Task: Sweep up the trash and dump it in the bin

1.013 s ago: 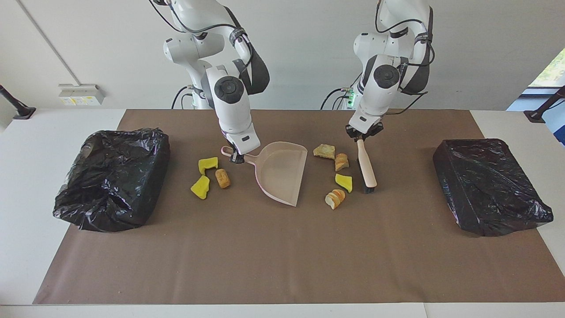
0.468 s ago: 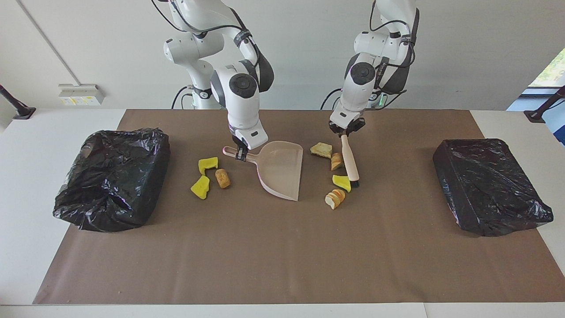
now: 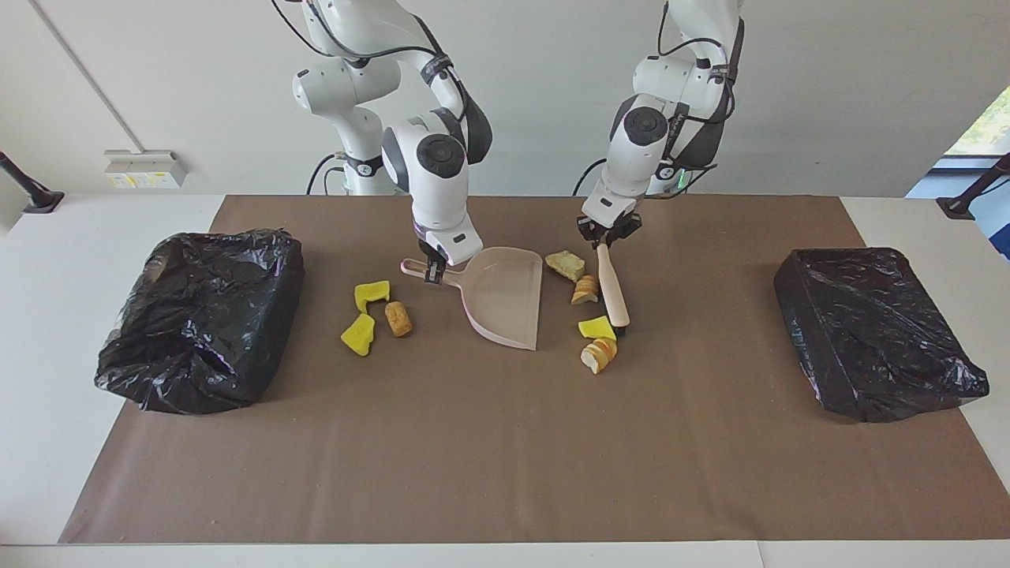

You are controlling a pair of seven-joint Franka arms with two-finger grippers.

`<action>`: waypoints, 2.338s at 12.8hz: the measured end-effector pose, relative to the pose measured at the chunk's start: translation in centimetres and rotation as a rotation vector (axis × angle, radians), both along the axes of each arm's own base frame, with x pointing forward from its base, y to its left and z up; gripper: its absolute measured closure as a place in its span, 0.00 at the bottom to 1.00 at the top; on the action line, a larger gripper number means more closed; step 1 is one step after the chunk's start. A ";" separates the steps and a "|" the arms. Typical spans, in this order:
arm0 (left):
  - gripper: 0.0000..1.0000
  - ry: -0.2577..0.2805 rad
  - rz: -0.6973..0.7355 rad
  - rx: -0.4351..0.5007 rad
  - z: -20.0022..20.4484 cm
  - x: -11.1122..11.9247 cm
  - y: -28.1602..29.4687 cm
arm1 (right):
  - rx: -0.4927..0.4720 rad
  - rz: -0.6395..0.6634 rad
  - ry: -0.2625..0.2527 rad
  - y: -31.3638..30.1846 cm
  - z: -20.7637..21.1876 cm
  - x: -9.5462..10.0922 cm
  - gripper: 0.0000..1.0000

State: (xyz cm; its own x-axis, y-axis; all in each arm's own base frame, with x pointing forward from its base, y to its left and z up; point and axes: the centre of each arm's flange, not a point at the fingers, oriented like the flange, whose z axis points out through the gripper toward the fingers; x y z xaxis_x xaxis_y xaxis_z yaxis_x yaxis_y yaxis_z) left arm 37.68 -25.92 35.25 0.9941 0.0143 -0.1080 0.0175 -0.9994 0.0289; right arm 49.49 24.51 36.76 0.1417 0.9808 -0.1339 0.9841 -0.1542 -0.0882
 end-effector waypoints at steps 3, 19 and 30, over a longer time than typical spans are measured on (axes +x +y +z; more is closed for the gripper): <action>0.74 -0.003 -0.019 -0.048 -0.6 -1.3 -3.0 | -0.015 0.003 0.021 -0.4 -1.1 -0.6 0.68; 0.74 0.098 -0.078 -0.072 5.3 -8.6 -13.5 | -0.031 0.011 0.027 -0.7 -1.6 -1.0 0.68; 0.74 0.131 0.459 0.124 4.2 -10.3 -9.9 | -0.007 0.160 0.015 -2.1 -2.1 -0.2 0.68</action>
